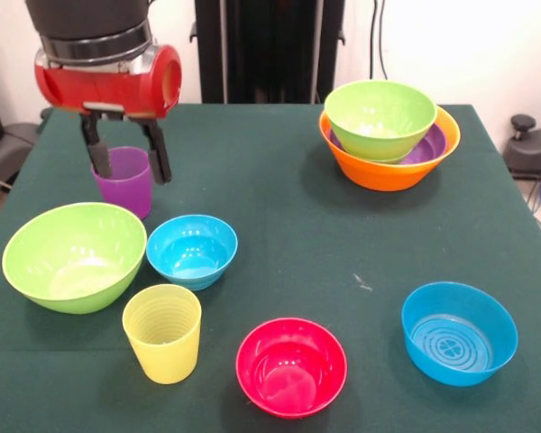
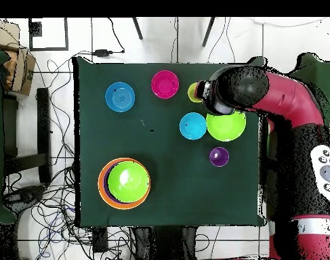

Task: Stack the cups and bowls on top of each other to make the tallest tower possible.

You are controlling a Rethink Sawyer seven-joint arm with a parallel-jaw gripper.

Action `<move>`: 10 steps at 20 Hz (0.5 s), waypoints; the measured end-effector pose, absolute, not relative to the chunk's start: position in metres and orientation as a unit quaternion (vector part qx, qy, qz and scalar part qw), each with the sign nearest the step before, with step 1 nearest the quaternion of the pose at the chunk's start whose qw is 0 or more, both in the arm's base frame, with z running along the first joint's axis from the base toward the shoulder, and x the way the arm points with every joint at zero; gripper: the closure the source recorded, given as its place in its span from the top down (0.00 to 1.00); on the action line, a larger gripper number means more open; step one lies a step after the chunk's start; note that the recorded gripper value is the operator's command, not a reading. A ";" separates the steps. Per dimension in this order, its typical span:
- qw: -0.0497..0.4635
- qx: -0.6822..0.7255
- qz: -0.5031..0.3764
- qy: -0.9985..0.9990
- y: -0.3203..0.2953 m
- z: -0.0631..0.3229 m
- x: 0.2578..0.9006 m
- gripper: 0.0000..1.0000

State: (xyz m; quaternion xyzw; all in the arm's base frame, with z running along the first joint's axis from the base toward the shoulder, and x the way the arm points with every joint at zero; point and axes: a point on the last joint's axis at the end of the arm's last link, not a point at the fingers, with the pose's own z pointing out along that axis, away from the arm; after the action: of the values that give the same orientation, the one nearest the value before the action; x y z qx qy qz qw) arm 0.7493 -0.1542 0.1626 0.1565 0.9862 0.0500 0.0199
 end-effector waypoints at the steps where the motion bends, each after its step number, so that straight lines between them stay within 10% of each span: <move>1: 0.020 0.156 0.050 0.986 -0.154 0.163 0.746 1.00; 10: 0.039 0.167 0.054 0.984 -0.171 0.152 0.716 1.00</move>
State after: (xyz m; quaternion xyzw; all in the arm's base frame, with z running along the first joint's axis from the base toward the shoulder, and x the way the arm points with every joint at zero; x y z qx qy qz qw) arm 0.7157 -0.1708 0.1519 0.1671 0.9836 0.0544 0.0392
